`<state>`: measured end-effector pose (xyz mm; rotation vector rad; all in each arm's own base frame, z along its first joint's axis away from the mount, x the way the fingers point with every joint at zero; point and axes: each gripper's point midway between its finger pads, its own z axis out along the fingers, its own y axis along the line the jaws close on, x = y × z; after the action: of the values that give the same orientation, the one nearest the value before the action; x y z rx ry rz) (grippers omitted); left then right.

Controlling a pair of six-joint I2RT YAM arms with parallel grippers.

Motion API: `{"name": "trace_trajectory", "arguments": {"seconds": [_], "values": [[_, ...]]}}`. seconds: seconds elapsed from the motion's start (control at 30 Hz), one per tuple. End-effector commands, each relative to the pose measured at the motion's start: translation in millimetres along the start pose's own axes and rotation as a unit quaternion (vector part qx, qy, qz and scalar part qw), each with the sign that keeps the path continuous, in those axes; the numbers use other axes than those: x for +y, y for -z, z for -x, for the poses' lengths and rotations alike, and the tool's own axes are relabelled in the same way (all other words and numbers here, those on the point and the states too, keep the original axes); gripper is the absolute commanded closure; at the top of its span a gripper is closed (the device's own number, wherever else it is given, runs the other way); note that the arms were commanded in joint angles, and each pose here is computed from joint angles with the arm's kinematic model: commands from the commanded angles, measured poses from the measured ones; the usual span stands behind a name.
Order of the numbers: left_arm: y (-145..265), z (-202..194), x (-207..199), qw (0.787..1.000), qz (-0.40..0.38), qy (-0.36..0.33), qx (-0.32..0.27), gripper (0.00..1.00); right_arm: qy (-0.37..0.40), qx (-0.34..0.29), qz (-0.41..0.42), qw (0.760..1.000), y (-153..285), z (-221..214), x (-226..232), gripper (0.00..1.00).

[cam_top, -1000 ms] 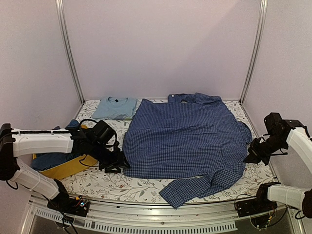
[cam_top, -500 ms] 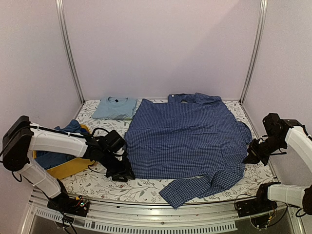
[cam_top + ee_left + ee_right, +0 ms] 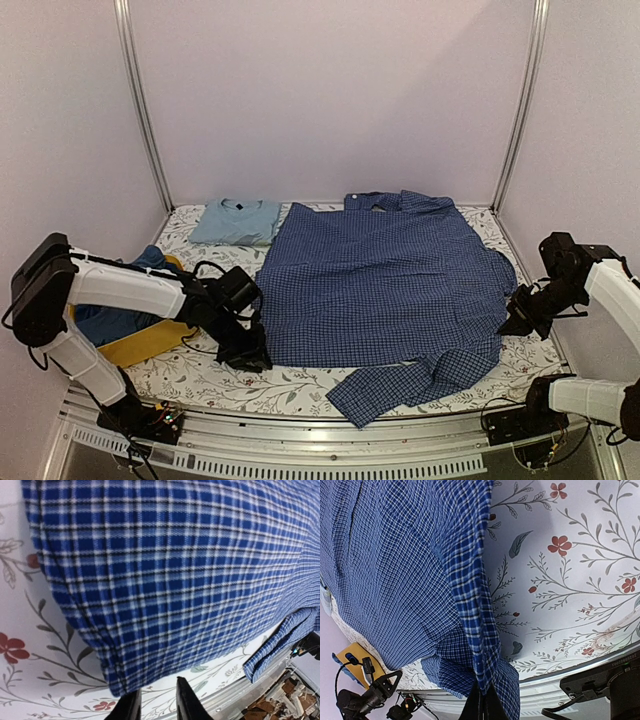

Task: Fold and stack the mixed laundry pile
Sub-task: Pick up the flattened shirt from the center of the board.

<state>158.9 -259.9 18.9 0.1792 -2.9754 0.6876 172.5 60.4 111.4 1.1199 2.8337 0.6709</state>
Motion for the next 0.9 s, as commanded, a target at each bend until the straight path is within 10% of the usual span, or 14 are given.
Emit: {"name": "trace_trajectory", "arguments": {"seconds": [0.0, 0.1, 0.47, 0.6, 0.87], "values": [[-6.2, 6.0, 0.0, 1.0, 0.001, -0.007, 0.005, 0.84, -0.002, -0.003, 0.012, 1.0, 3.2, 2.0, 5.7, 1.0], [3.8, 7.4, -10.2, 1.0, -0.016, -0.022, -0.004, 1.0, 0.002, -0.001, 0.013, 1.0, 6.6, 0.0, 6.9, 1.0], [63.3, 5.4, -25.2, 0.996, -0.083, -0.015, -0.043, 1.0, 0.008, -0.023, 0.047, 0.999, 27.0, 2.3, 20.4, 1.0], [53.3, 6.0, -13.9, 0.997, -0.063, 0.001, -0.043, 0.62, 0.008, -0.015, 0.049, 0.999, 19.2, 7.4, 22.2, 1.0], [16.4, 22.8, -5.3, 0.997, -0.051, 0.007, -0.052, 0.58, 0.006, -0.007, 0.042, 0.999, 9.8, 9.9, 17.6, 1.0]]}}
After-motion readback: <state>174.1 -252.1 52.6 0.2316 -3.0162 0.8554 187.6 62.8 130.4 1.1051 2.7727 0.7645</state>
